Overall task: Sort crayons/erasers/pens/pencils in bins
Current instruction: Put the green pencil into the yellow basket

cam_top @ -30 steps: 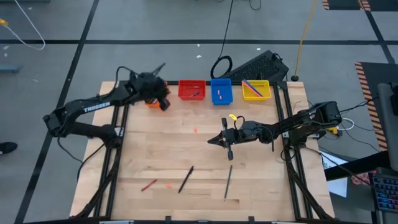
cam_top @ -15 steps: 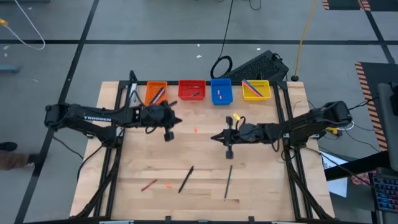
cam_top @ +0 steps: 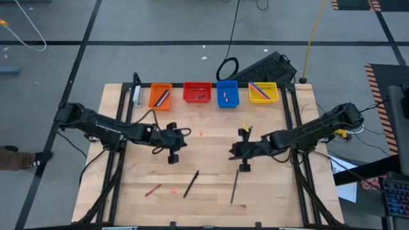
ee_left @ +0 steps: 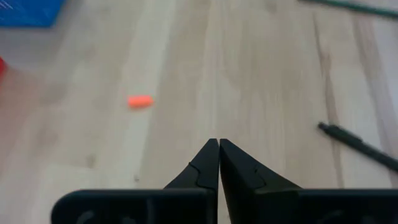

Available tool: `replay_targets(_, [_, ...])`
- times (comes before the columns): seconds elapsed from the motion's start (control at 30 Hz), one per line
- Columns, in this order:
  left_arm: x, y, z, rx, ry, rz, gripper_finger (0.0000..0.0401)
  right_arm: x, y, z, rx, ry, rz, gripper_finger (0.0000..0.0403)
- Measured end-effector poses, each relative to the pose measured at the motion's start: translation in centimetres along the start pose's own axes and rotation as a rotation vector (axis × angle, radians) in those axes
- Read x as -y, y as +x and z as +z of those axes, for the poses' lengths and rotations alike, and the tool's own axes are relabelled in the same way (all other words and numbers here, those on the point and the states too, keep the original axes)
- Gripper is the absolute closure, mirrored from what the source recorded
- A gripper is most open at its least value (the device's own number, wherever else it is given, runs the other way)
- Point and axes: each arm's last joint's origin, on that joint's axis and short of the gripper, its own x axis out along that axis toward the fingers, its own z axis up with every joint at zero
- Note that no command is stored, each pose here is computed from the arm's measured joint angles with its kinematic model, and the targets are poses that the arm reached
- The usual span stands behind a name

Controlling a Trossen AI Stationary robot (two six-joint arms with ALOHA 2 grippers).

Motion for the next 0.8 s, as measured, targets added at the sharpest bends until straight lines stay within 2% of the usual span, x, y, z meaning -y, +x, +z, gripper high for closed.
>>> replay_targets(0.1, [0.5,0.9,-0.4,-0.029,-0.008,-0.009,0.0381,-0.5,-0.6,-0.1,-0.075,-0.007,0.012,0.0401])
replay_targets(0.23, [0.8,1.5,-0.5,-0.035,-0.046,-0.028,0.038,-1.2,-1.2,-0.4,-0.159,0.003,0.09,0.0401])
replay_targets(0.47, [0.9,1.7,-0.6,-0.038,-0.079,-0.036,0.038,-2.8,-2.0,-0.6,-0.185,-0.061,0.137,0.0401])
replay_targets(0.67, [1.0,1.7,-0.6,-0.037,-0.067,-0.041,0.038,-4.0,-0.3,-0.9,-0.216,-0.142,0.241,0.0397])
replay_targets(0.8, [1.0,1.7,-0.6,-0.038,-0.06,-0.041,0.038,-4.9,1.5,-1.1,-0.289,-0.254,0.318,0.0365])
